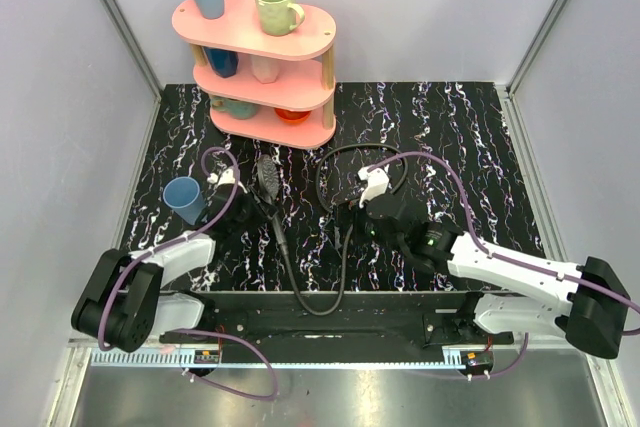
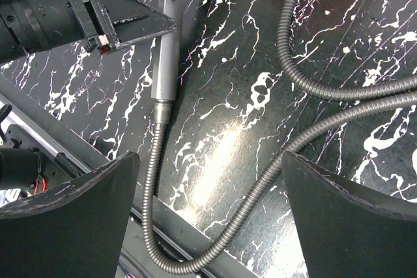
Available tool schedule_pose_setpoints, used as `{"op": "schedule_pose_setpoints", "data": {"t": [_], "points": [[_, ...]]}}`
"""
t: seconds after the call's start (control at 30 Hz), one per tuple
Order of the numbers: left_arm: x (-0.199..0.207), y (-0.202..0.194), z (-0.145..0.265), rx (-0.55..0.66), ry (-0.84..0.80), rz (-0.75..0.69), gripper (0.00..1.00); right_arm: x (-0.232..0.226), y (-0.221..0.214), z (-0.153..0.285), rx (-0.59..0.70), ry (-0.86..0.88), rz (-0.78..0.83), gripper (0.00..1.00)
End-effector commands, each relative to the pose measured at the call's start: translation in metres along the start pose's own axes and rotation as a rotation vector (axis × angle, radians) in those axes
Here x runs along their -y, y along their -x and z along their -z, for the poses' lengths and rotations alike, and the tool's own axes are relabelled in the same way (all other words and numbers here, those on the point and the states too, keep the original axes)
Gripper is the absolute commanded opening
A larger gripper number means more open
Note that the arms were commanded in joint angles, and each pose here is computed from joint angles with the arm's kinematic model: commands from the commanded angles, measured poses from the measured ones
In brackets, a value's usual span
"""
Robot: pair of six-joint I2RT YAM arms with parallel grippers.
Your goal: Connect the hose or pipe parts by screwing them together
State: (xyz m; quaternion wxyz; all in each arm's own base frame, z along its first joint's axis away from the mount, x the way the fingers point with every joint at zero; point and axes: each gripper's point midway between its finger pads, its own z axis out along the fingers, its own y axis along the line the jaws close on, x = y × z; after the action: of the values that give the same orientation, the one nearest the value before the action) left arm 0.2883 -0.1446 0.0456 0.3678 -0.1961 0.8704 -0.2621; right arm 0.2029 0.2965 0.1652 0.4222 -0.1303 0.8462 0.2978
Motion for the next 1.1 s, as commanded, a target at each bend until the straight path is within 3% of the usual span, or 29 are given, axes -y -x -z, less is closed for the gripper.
{"op": "schedule_pose_setpoints", "data": {"t": [0.0,0.03,0.1,0.17,0.33,0.4,0.7,0.87,0.97,1.07], "points": [[0.033,0.027,-0.008,0.069,-0.105,-0.020,0.13,0.005,0.008,0.003,0.036,-0.027,-0.014,1.00],[0.033,0.027,-0.009,0.062,-0.097,-0.023,0.18,0.008,0.004,0.001,0.027,-0.040,-0.015,1.00],[0.034,0.028,-0.009,0.056,-0.092,-0.037,0.38,0.012,0.000,0.001,0.018,-0.060,-0.014,1.00],[0.036,0.030,-0.007,0.053,-0.086,-0.048,0.43,0.015,-0.003,-0.001,0.010,-0.075,-0.021,1.00],[0.048,0.051,0.010,0.104,-0.082,-0.082,0.48,0.054,-0.016,-0.009,-0.009,-0.291,-0.034,0.99],[0.052,0.059,0.016,0.130,-0.085,-0.094,0.48,0.069,-0.031,-0.018,-0.052,-0.371,-0.022,0.94],[0.062,0.066,0.043,0.159,-0.117,-0.095,0.54,0.085,-0.086,-0.049,-0.204,-0.516,-0.166,0.70],[0.088,0.089,0.085,0.240,-0.193,-0.127,0.61,0.097,-0.095,-0.062,-0.218,-0.581,-0.198,0.66],[0.099,0.100,0.110,0.280,-0.220,-0.156,0.72,0.113,-0.097,-0.071,-0.223,-0.636,-0.200,0.43],[0.104,0.107,0.130,0.303,-0.226,-0.187,0.75,0.138,-0.090,-0.075,-0.225,-0.690,-0.220,0.15]]}}
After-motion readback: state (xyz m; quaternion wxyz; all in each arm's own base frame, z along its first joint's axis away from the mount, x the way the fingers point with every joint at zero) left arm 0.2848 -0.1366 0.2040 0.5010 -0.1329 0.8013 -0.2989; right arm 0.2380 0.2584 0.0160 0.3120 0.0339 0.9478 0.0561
